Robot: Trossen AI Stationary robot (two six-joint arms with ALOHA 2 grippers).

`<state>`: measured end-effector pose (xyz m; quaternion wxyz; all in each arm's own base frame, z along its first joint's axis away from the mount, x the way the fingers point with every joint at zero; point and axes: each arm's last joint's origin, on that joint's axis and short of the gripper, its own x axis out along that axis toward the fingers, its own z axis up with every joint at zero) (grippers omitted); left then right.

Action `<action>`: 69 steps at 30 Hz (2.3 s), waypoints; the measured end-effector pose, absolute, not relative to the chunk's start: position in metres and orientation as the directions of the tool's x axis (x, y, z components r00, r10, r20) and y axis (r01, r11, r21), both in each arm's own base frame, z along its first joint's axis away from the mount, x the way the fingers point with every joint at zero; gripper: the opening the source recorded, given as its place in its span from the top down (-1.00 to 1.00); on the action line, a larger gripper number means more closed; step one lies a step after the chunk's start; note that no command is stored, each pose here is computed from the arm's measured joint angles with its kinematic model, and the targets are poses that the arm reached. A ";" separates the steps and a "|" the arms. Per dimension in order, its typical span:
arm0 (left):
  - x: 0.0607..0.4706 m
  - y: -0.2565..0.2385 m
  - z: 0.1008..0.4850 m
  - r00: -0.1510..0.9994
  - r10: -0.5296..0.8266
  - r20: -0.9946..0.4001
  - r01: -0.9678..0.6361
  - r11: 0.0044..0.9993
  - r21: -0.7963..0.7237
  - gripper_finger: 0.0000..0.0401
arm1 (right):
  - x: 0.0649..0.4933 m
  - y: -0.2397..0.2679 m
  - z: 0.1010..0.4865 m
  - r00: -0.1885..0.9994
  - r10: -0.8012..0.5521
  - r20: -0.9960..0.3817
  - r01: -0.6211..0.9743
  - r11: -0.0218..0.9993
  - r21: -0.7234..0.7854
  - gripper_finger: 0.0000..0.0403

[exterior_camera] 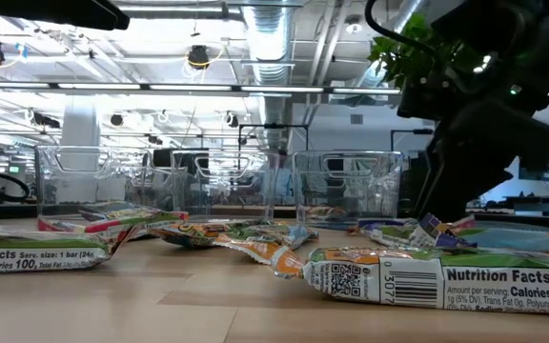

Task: Pick and place Granola Bars by type
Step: Put the top right red chocolate chip into the center transparent bin

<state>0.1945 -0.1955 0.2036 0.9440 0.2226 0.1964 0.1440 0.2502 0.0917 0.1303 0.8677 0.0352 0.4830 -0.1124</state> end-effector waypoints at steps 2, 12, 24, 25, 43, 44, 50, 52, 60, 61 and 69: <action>0.194 -0.196 0.204 0.881 0.360 -0.307 -0.185 0.859 0.477 0.21 | 0.251 0.093 0.131 0.512 -0.125 -0.850 0.219 0.976 -0.011 0.05; 0.195 -0.195 0.204 0.881 0.364 -0.303 -0.190 0.858 0.478 0.21 | 0.252 0.090 0.130 0.498 -0.083 -0.863 0.244 0.969 0.048 0.02; 0.195 -0.195 0.204 0.880 0.368 -0.300 -0.194 0.856 0.480 0.21 | 0.256 0.089 0.131 0.504 0.000 -0.864 0.218 0.968 0.127 -0.07; 0.195 -0.195 0.204 0.880 0.368 -0.299 -0.195 0.856 0.479 0.21 | 0.257 0.089 0.132 0.507 0.013 -0.862 0.209 0.968 0.137 -0.08; 0.195 -0.194 0.204 0.878 0.380 -0.291 -0.208 0.851 0.483 0.21 | 0.259 0.085 0.130 0.503 0.033 -0.864 0.215 0.963 0.161 -0.09; 0.195 -0.194 0.204 0.878 0.381 -0.291 -0.210 0.850 0.483 0.21 | 0.260 0.085 0.130 0.504 0.033 -0.863 0.215 0.963 0.162 -0.09; 0.199 -0.190 0.204 0.870 0.397 -0.293 -0.225 0.847 0.481 0.21 | 0.265 0.088 0.122 0.511 0.036 -0.859 0.205 0.965 0.163 -0.07; 0.201 -0.189 0.204 0.868 0.400 -0.296 -0.227 0.847 0.480 0.21 | 0.267 0.088 0.115 0.499 0.023 -0.866 0.208 0.967 0.146 -0.05; 0.204 -0.186 0.204 0.863 0.397 -0.313 -0.223 0.854 0.470 0.21 | 0.268 0.089 0.113 0.476 -0.006 -0.879 0.189 0.977 0.095 0.09; 0.204 -0.186 0.204 0.863 0.397 -0.314 -0.223 0.855 0.469 0.21 | 0.267 0.090 0.115 0.482 -0.011 -0.876 0.178 0.980 0.086 0.11; 0.204 -0.185 0.204 0.862 0.397 -0.314 -0.223 0.855 0.469 0.21 | 0.265 0.098 0.125 0.493 -0.048 -0.869 0.096 0.995 -0.001 0.43</action>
